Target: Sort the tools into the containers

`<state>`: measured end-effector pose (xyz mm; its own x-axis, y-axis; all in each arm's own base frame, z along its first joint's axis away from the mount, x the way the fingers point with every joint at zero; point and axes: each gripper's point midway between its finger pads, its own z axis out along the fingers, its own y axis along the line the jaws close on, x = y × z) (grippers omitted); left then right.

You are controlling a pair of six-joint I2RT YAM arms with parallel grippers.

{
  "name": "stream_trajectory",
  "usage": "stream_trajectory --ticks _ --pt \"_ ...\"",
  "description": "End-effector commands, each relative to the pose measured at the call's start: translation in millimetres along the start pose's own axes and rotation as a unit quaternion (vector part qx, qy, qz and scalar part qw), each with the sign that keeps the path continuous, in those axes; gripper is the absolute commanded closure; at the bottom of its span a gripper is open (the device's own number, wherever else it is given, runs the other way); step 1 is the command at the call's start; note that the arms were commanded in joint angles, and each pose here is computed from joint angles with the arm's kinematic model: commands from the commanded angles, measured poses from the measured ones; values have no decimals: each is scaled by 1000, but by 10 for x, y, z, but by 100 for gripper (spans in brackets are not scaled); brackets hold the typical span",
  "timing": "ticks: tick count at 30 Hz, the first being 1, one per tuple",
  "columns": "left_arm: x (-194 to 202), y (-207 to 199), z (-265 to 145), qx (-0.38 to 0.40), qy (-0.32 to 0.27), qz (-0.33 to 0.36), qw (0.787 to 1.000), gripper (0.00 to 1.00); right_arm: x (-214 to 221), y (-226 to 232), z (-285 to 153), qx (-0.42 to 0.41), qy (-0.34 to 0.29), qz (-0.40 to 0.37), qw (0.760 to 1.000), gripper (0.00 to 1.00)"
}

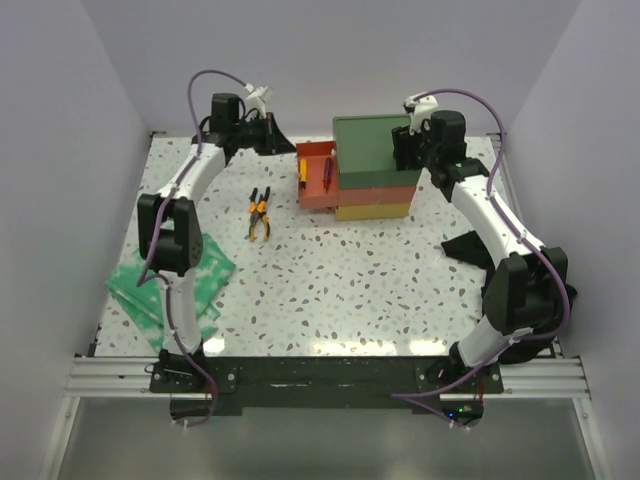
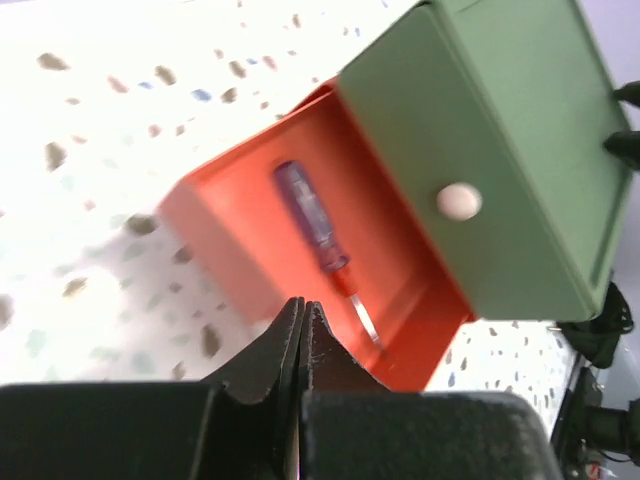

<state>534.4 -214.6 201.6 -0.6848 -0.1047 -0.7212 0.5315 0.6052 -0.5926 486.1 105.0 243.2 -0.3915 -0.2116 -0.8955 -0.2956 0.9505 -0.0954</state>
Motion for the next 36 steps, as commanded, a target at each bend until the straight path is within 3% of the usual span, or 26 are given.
stream_trajectory --ticks 1,4,10,23,27,32,35,36 --pt "-82 403 -313 -60 -36 32 997 100 669 -14 -37 5 108 -9 994 37" --pt "56 588 -259 -82 -18 30 996 100 669 -11 -28 4 108 -8 994 37" --pt "251 529 49 -55 15 38 998 100 671 -11 6 4 110 -7 994 37" --pt "495 -347 634 98 35 70 992 100 711 7 6 0 115 -4 993 37" --pt "480 -684 779 154 15 82 985 100 711 12 9 0 117 -1 993 37" --pt "434 -829 832 182 -4 70 981 100 696 18 26 -1 120 0 993 37" --pt "326 -717 764 147 -8 37 988 78 665 8 37 -2 120 -1 993 37" --pt "234 -638 631 127 -13 27 991 66 647 7 35 -2 118 -2 993 37"
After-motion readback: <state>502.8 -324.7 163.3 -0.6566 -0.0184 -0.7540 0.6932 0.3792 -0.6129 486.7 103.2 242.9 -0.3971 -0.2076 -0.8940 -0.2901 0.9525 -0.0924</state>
